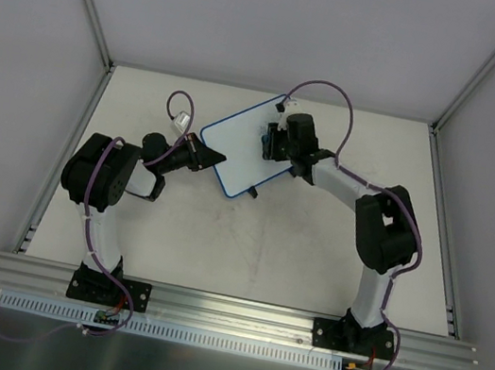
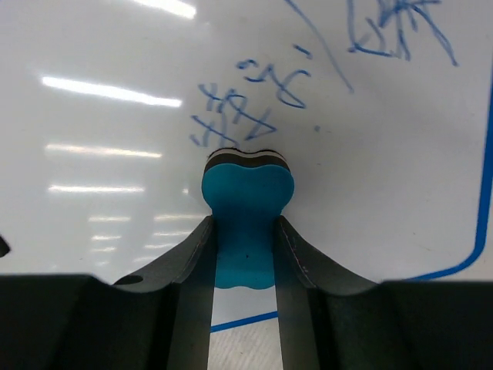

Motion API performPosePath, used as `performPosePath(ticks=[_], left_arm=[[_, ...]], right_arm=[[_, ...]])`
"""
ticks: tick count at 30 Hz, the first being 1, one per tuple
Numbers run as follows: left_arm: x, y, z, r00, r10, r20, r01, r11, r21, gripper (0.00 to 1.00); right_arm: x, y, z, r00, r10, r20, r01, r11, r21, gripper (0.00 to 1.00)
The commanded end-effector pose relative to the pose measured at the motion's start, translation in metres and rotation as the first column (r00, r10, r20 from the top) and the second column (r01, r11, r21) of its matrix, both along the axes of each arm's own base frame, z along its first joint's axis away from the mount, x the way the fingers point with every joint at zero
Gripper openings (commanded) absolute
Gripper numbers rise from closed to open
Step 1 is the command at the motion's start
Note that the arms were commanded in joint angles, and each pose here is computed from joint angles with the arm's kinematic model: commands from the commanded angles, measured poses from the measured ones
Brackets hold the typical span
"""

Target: Erase the whiteboard

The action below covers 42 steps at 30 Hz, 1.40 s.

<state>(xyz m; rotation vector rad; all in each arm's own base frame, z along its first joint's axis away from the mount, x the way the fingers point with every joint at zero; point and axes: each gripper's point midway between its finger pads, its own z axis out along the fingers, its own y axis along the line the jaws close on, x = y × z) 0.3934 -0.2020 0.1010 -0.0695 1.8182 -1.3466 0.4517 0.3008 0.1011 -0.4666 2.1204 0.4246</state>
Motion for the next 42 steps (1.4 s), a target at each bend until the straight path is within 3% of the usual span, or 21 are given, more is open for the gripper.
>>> performPosePath(ticks=[1, 5, 11, 14, 15, 20, 28, 36, 42], left_arm=[[0.004, 0.012, 0.051, 0.957, 0.030, 0.288, -0.015, 0.998, -0.054, 0.00], [0.003, 0.013, 0.052, 0.957, 0.033, 0.290, -0.018, 0.998, -0.055, 0.00], [0.002, 0.012, 0.054, 0.955, 0.024, 0.296, -0.008, 0.999, -0.054, 0.00], [0.002, 0.012, 0.056, 0.954, 0.020, 0.299, -0.004, 0.999, -0.054, 0.00], [0.001, 0.012, 0.056, 0.954, 0.018, 0.299, -0.002, 0.999, -0.054, 0.00], [0.001, 0.011, 0.054, 0.956, 0.015, 0.293, 0.001, 0.998, -0.056, 0.00], [0.001, 0.009, 0.053, 0.957, 0.004, 0.289, 0.013, 0.998, -0.058, 0.00], [0.001, 0.009, 0.054, 0.957, 0.003, 0.291, 0.014, 0.998, -0.056, 0.00], [0.000, 0.008, 0.055, 0.954, -0.001, 0.301, 0.018, 0.999, -0.051, 0.00]], right_arm=[[-0.004, -0.039, -0.033, 0.973, -0.165, -0.163, 0.164, 0.986, -0.017, 0.00], [-0.002, -0.037, -0.031, 0.959, -0.219, -0.181, 0.225, 0.974, 0.017, 0.00], [-0.002, -0.026, -0.032, 0.966, -0.227, -0.127, 0.223, 0.974, -0.044, 0.00], [0.003, -0.001, -0.013, 0.981, -0.178, -0.076, 0.176, 0.984, -0.035, 0.00], [-0.007, 0.007, -0.020, 0.989, -0.124, -0.076, 0.116, 0.988, -0.103, 0.00], [-0.016, 0.049, -0.005, 1.000, 0.015, 0.002, -0.015, 0.988, -0.156, 0.00], [-0.031, 0.092, 0.011, 0.982, 0.191, -0.003, -0.191, 0.979, -0.076, 0.00], [-0.025, 0.093, 0.008, 0.986, 0.167, -0.010, -0.168, 0.984, -0.064, 0.00], [0.005, 0.052, 0.000, 0.995, -0.030, -0.093, 0.032, 0.999, 0.023, 0.00]])
